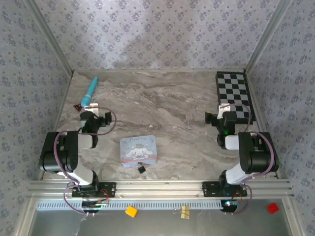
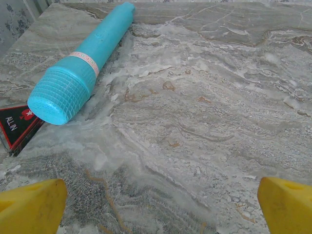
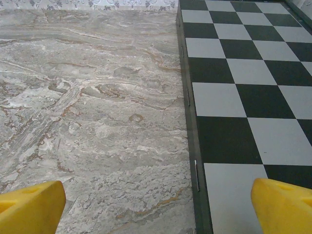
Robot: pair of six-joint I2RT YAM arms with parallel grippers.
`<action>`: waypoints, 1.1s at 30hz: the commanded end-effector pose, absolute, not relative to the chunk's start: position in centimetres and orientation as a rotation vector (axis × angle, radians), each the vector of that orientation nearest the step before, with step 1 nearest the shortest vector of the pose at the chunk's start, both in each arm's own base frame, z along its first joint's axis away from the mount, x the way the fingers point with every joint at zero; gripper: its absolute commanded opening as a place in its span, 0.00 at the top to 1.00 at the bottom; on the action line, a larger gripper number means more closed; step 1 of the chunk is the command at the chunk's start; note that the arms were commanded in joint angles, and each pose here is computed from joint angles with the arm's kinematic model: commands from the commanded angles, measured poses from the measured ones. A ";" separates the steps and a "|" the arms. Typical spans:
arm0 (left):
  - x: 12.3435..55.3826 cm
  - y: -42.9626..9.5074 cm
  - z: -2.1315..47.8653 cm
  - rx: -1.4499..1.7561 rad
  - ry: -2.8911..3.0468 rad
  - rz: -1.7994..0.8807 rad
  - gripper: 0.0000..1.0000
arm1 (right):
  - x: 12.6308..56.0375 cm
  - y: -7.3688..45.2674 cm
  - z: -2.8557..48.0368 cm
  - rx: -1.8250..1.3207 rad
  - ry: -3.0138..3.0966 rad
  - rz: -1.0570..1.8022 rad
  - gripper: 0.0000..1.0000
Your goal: Unlock the padlock with the key
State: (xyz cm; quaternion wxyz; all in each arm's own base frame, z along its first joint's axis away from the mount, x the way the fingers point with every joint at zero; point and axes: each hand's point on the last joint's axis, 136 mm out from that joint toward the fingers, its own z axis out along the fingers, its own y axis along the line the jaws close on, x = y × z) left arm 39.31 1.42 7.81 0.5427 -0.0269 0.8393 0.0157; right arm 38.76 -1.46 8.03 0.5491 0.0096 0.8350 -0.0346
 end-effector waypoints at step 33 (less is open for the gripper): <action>39.3 0.0 9.9 0.008 1.948 0.052 0.00 | 38.9 -0.9 9.0 -0.024 1.951 -0.070 0.01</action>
